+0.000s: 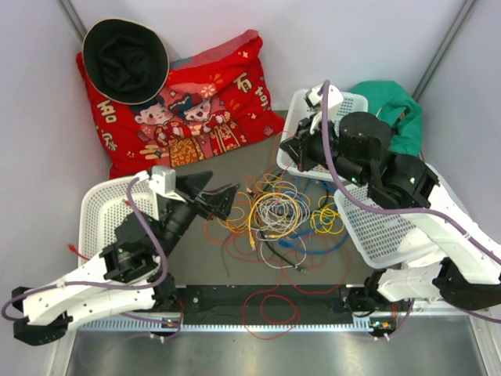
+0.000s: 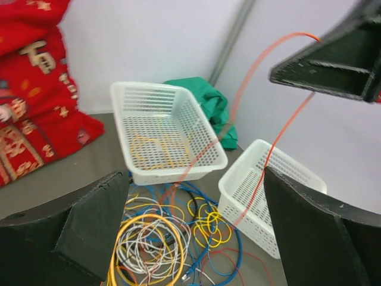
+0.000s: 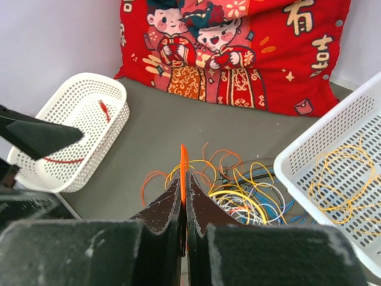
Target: Untangle the cables
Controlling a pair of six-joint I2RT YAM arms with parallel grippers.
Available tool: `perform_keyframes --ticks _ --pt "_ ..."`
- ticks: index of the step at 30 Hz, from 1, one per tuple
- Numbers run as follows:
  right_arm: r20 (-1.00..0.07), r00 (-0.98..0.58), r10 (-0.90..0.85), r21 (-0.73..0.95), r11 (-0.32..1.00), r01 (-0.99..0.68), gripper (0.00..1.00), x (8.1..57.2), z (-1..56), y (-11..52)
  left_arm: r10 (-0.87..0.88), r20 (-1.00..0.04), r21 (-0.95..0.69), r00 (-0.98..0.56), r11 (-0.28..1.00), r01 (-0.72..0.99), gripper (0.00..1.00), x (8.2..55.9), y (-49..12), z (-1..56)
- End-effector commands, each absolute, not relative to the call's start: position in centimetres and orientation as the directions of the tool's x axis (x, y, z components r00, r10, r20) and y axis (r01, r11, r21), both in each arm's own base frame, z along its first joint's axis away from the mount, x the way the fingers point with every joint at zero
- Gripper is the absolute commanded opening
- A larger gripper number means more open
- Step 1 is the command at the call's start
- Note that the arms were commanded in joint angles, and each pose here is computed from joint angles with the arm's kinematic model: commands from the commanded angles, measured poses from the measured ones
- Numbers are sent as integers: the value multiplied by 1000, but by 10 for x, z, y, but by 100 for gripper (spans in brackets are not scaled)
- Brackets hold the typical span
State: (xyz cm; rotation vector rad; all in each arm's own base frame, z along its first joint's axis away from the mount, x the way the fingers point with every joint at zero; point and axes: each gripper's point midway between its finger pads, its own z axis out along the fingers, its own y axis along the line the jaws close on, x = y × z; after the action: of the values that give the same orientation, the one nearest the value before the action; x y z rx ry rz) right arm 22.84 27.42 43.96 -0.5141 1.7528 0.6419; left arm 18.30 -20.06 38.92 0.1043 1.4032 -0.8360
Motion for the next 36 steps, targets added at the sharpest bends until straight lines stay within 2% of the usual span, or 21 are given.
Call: perform_keyframes --ticks 1,8,19,21,22,23,25,26,27,36 --pt "-962 -271 40 219 706 -674 0 211 460 270 -438 -898 -271 40 623 734 99 171 -239 406" --pt "-949 -314 28 251 667 -701 0 195 459 269 -460 -879 -180 124 563 807 99 166 -267 409" --pt "-939 -343 25 280 635 -720 0 179 456 262 -314 -916 -28 249 670 741 99 214 -333 396" --pt "-936 -350 23 283 637 -717 0 177 452 260 -315 -909 -14 272 677 736 88 218 -340 400" --pt "-938 -347 25 281 642 -713 0 177 451 256 -320 -907 -17 276 680 733 79 220 -341 401" --pt "-936 -351 19 279 645 -711 0 177 448 256 -324 -904 -20 278 682 731 61 221 -343 401" --pt "-935 -353 17 278 653 -704 0 176 444 252 -323 -904 -19 280 685 728 36 222 -342 402" --pt "-936 -352 17 276 655 -703 0 176 443 251 -327 -903 -22 280 686 728 8 221 -340 404" --pt "-936 -351 20 276 661 -698 0 176 442 249 -325 -904 -24 276 685 728 0 220 -339 403" --pt "-939 -341 37 280 657 -700 0 176 432 249 -377 -899 -109 221 683 722 0 204 -296 421"
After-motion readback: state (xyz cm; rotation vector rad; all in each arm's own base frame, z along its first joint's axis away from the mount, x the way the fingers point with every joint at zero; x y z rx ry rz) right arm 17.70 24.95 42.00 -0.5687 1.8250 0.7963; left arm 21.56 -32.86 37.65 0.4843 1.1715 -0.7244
